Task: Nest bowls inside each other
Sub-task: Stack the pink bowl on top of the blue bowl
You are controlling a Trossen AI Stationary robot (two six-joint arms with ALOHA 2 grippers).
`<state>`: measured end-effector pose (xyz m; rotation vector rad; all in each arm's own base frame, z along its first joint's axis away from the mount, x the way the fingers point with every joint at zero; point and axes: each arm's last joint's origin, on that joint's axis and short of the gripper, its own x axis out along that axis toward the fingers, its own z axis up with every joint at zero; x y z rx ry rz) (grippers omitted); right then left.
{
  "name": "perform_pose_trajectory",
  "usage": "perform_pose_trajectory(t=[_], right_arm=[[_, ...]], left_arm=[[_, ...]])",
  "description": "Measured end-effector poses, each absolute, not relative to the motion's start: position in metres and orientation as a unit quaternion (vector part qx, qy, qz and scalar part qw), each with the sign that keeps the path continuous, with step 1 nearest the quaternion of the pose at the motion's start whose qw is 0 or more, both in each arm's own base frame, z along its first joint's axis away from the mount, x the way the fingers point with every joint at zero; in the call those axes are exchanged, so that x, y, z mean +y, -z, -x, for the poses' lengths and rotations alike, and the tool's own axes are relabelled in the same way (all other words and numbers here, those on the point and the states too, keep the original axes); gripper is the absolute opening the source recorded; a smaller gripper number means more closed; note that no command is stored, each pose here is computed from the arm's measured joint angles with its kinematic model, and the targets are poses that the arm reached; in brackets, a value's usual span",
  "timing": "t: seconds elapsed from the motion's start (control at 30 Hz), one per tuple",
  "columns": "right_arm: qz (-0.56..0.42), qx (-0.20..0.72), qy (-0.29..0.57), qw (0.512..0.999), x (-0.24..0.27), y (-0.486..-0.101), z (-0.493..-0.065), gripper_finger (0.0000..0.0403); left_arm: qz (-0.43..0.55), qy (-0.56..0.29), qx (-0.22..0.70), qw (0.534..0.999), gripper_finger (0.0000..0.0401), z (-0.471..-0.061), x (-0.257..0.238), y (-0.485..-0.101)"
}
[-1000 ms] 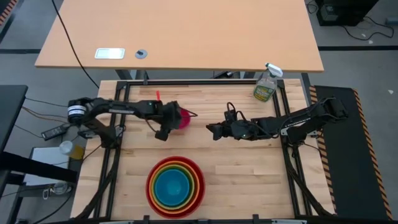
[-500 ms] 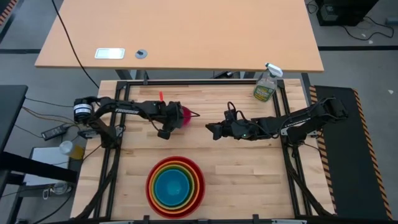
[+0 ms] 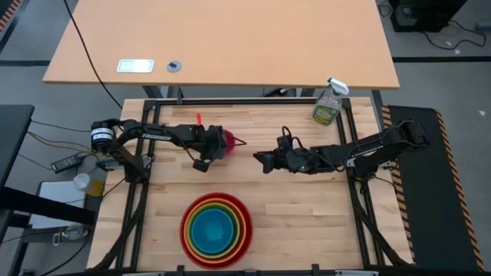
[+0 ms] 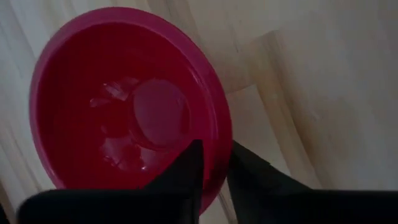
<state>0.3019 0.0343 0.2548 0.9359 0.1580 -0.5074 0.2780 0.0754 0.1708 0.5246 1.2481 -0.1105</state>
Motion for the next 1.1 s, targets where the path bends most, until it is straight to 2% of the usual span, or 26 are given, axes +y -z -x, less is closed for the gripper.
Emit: perform_pose_trajectory(t=[0.2,0.4,0.57,0.83,1.1], right_arm=[[-0.445,0.077,0.237,0.86,0.038,-0.255,-0.301,0.0132],[-0.444,0.082,0.232,0.862,0.039,-0.255,-0.301,0.0132],[-0.441,0.09,0.224,0.864,0.04,-0.254,-0.301,0.0132],[-0.447,0.104,0.23,0.858,0.027,-0.252,-0.303,0.0132],[-0.455,0.105,0.243,0.85,0.007,-0.25,-0.304,0.0117]], left_arm=[[-0.24,0.053,0.586,0.772,0.0012,-0.276,0.075,-0.172],[-0.211,0.027,0.603,0.769,0.0016,-0.268,0.073,-0.18],[-0.183,0.027,0.559,0.808,0.0014,-0.255,0.065,-0.221],[-0.227,0.104,0.473,0.845,0.0013,-0.223,0.01,-0.285],[-0.233,0.195,0.396,0.866,0.0018,-0.207,-0.059,-0.316]])
